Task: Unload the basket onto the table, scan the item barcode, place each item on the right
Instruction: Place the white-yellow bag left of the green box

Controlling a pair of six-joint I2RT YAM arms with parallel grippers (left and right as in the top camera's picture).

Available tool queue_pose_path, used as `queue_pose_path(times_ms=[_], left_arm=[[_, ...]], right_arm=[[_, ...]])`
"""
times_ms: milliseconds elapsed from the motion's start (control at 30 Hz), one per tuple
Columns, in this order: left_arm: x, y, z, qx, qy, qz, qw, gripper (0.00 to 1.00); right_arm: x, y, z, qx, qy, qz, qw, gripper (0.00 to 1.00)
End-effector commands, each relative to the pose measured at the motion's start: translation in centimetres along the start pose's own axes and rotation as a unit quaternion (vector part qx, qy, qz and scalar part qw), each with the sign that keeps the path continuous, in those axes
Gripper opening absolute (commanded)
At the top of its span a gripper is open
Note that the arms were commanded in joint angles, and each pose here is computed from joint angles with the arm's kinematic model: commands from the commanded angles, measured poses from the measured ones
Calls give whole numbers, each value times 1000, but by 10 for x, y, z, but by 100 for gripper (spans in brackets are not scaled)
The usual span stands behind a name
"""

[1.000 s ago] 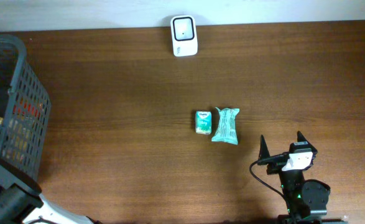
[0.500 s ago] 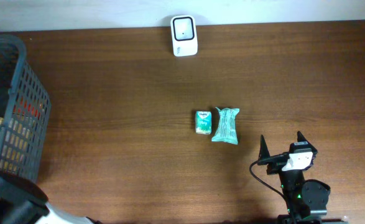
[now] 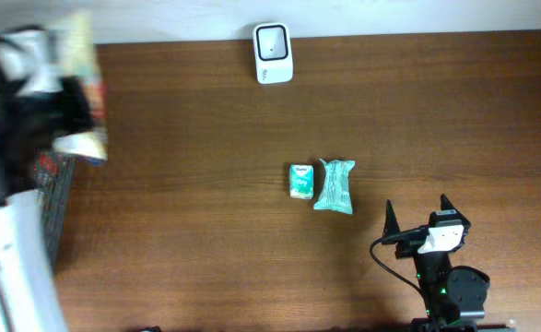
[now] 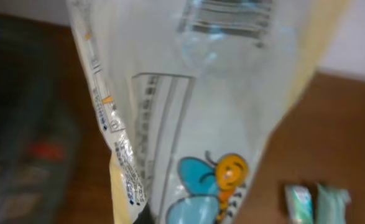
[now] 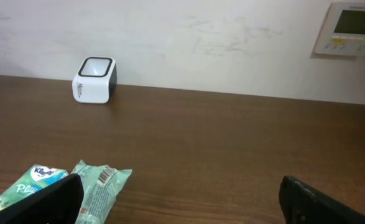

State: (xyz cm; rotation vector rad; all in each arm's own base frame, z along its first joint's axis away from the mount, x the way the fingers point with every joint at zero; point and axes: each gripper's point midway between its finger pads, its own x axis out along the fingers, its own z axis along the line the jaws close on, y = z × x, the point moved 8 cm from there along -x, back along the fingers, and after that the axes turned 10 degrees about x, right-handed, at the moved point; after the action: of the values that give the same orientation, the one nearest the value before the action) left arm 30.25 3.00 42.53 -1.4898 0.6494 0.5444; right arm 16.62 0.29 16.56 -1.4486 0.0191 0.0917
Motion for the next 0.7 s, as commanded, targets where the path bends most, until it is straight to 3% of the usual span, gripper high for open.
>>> queue_pose_path(times_ms=[0,67,200,467,533,600,633,667], left_arm=[[73,34,-46,19,11,119,993,0],[130,69,-80,18,25,187,982,0],[194,121,-126,12,37,253,967,0],[260,172,-196,59,63,292,952,0],[269,182,-199,50,56,307,949,17],[271,186,-199,50,58,314,946,77],[270,185,-201,46,69,317,945,91],[267,181,-203,45,73,312,946,99]], right_arm=[[0,2,-1,1,5,-1,1000,99],[0,2,-1,1,5,-1,1000,99],[0,2,-1,1,5,-1,1000,99],[0,2,-1,1,5,-1,1000,99],[0,2,-1,1,5,-1,1000,99],[0,2,-1,1,5,-1,1000,99],[0,2,-1,1,5,-1,1000,99],[0,2,-1,1,5,-1,1000,99]])
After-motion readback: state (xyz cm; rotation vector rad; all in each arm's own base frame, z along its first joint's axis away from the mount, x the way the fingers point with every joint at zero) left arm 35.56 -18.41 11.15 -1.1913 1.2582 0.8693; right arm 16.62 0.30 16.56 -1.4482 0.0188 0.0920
